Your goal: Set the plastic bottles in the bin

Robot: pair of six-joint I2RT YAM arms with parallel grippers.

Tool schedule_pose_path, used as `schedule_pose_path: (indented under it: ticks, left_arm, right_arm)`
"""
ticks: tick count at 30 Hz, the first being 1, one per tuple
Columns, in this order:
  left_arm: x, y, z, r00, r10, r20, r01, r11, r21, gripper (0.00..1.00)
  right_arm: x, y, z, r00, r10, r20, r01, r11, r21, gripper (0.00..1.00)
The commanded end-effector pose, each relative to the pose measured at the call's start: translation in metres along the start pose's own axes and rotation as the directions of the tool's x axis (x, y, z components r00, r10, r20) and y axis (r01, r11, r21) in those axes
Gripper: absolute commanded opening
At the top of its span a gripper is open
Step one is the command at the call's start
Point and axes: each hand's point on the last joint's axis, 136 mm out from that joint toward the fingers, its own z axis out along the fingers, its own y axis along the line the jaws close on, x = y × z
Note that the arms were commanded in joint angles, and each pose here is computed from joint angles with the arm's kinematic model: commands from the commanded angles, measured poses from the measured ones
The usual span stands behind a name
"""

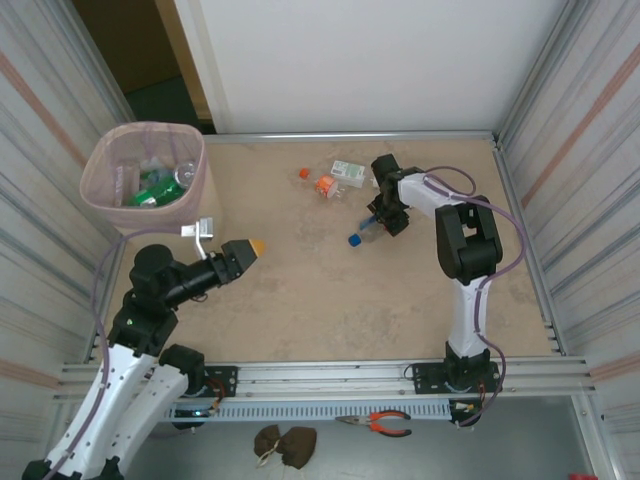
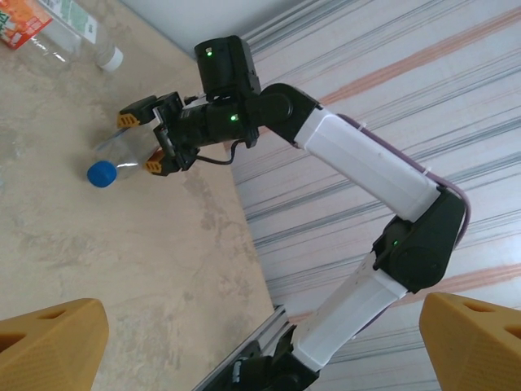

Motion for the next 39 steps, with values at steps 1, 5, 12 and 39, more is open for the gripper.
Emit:
schedule_pose_path:
  ticks: [1, 5, 12, 39]
  left_arm:
    - [-0.005, -0.013, 0.005, 1.0, -0.018, 0.011, 0.017, 0.996, 0.09, 0.99]
    - [-0.007, -0.02, 0.005, 1.0, -0.003, -0.005, 0.004, 0.996, 0.089, 0.99]
    - [-0.004, -0.017, 0.003, 0.999, 0.026, -0.028, -0.025, 0.999, 0.045, 0.99]
    - [-0.024, -0.06, 0.019, 0.872, 0.478, -0.108, -0.475, 0.878, 0.054, 0.99]
  right_arm:
    - [-0.001, -0.001, -0.024, 1.0, -0.002, 0.029, 0.002, 1.0, -0.016, 0.61]
    - [0.001, 0.003, -0.034, 0.999, -0.01, 0.037, 0.012, 0.999, -0.035, 0.61]
    - [0.002, 0.014, -0.044, 0.999, -0.017, 0.047, 0.02, 0.998, -0.062, 0.6]
    - [0.06, 0.096, -0.235, 0.769, -0.505, 0.391, 0.62, 0.445, -0.646, 0.56]
